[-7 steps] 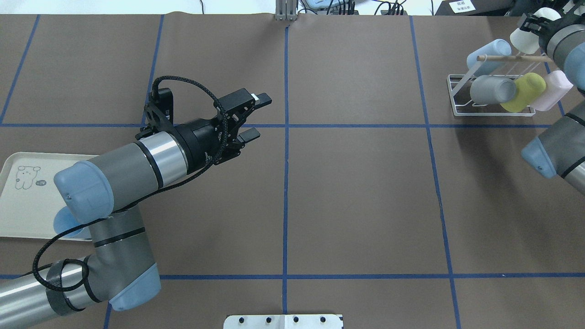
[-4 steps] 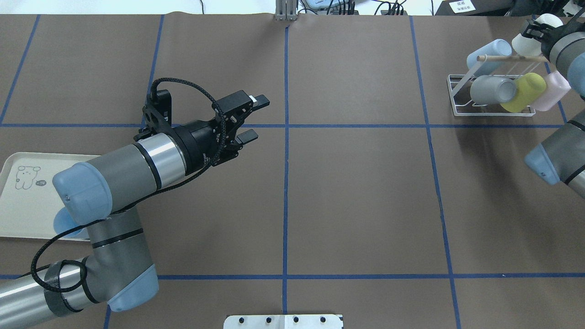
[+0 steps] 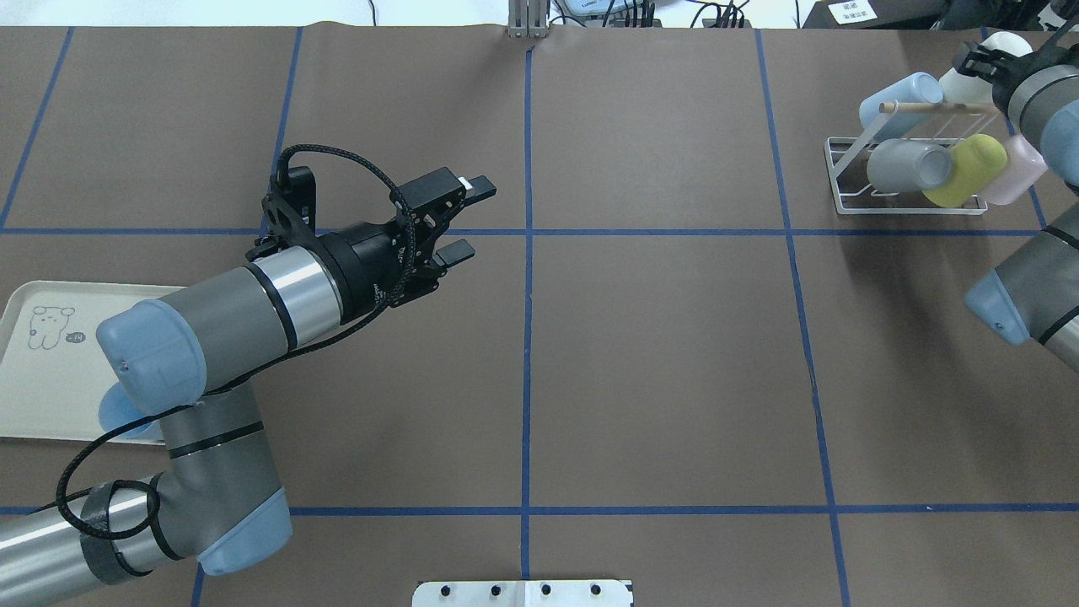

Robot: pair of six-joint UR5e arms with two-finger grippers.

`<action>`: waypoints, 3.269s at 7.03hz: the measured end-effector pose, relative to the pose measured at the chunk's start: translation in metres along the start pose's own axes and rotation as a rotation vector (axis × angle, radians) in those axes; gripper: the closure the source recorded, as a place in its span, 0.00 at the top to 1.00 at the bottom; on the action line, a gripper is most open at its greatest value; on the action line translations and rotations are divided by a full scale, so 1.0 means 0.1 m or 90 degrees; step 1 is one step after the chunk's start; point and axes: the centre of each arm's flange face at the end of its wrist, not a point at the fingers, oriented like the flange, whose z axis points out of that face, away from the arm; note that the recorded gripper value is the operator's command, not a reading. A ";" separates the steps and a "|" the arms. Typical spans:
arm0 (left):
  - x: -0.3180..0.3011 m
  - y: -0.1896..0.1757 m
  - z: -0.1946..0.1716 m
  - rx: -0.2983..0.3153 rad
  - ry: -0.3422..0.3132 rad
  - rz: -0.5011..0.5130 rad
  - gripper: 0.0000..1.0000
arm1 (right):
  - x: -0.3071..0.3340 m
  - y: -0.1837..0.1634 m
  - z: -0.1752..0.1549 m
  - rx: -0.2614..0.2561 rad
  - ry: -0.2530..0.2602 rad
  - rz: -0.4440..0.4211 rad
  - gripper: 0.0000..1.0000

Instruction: Transfer IKEA cup to right arm and place on rack

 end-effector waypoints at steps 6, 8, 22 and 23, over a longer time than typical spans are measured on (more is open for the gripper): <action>-0.52 -0.83 -0.64 0.043 -0.087 0.294 1.00 | -0.61 0.02 -0.58 -0.004 -0.095 -0.001 1.00; -0.79 -1.91 -1.54 0.039 -0.204 0.416 1.00 | -0.81 0.21 -0.93 -0.018 -0.142 -0.010 1.00; -2.36 -2.06 -2.79 -0.265 -0.526 0.357 0.00 | -1.04 0.98 -1.97 -0.102 -0.262 -0.052 1.00; -2.35 -2.05 -2.78 -0.266 -0.524 0.357 0.00 | -1.05 0.99 -1.98 -0.104 -0.264 -0.050 1.00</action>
